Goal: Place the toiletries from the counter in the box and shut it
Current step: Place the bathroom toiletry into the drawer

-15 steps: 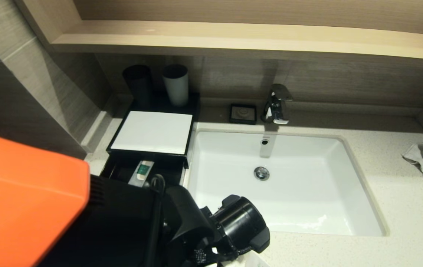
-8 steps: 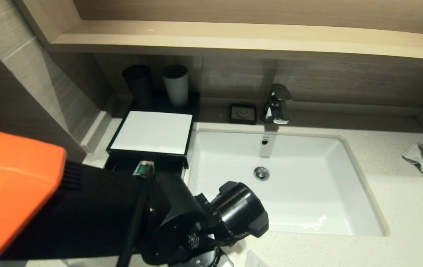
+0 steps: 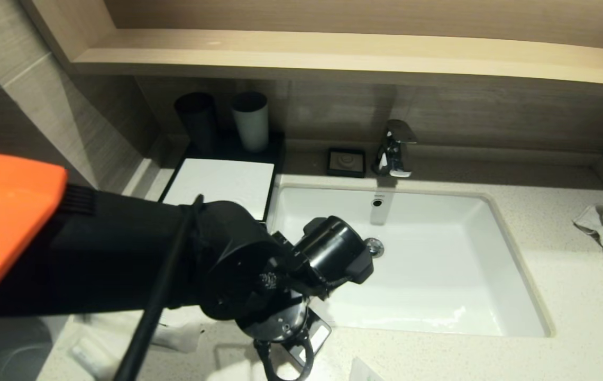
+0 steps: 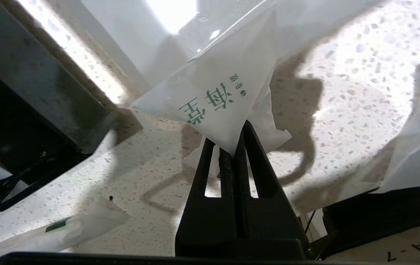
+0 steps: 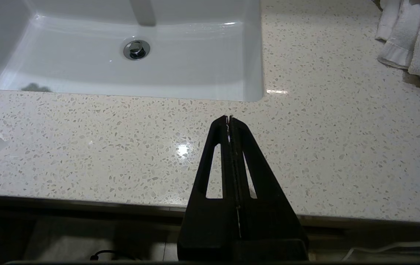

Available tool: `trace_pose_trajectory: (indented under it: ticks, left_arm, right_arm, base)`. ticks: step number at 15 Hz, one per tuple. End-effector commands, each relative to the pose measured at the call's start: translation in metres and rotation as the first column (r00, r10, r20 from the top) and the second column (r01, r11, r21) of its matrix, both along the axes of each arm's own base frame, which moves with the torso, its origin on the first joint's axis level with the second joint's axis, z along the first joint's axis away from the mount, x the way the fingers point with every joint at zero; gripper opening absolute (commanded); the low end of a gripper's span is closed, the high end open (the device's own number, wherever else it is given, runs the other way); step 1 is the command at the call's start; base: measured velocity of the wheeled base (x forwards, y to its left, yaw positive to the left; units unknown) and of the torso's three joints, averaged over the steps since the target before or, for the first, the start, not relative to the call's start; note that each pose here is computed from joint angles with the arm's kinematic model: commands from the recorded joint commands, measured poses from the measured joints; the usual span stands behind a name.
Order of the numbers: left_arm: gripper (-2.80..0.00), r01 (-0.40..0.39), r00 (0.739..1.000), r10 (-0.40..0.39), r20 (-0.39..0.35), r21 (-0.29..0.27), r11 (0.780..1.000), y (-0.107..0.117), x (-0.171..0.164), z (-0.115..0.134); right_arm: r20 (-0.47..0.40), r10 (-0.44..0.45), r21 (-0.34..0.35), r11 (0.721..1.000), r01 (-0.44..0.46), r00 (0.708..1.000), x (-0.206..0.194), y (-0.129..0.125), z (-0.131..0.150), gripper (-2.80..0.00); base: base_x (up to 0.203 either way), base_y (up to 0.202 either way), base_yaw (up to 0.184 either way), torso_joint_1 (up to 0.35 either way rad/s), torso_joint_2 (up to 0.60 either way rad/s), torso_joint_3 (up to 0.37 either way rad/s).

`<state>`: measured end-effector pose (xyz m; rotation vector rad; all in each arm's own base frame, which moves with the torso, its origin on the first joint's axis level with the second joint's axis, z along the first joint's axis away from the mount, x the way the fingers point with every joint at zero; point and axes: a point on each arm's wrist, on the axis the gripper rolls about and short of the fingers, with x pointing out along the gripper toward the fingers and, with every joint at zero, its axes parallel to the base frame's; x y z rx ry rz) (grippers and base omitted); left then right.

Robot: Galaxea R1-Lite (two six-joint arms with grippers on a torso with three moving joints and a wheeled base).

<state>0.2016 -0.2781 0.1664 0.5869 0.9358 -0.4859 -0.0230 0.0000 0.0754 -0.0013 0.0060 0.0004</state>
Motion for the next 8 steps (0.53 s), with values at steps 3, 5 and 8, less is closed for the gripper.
trace_pose_trajectory:
  ticks: [3, 5, 8]
  left_arm:
    - [-2.80, -0.075, 0.997, 0.075, 0.028, 0.001, 0.997, 0.008, 0.022, 0.007]
    - [-2.80, -0.088, 0.995, 0.089, 0.045, -0.024, 0.996, 0.009, 0.028, 0.022]
    - [-2.80, -0.102, 0.993, 0.105, 0.054, -0.041, 0.994, 0.011, 0.031, 0.040]
  right_arm:
    - [0.000, 0.001, 0.000, 1.000, -0.001, 1.000, 0.000, 0.000, 0.000, -2.80]
    - [0.000, 0.001, 0.000, 1.000, -0.001, 1.000, 0.000, 0.000, 0.000, -2.80]
    - [0.000, 0.001, -0.002, 1.000, -0.001, 1.000, 0.000, 0.000, 0.000, -2.80]
  base:
    - [0.000, 0.000, 0.000, 0.000, 0.00, 0.000]
    - [0.000, 0.000, 0.000, 0.000, 0.00, 0.000]
    - [0.000, 0.000, 0.000, 0.000, 0.00, 0.000]
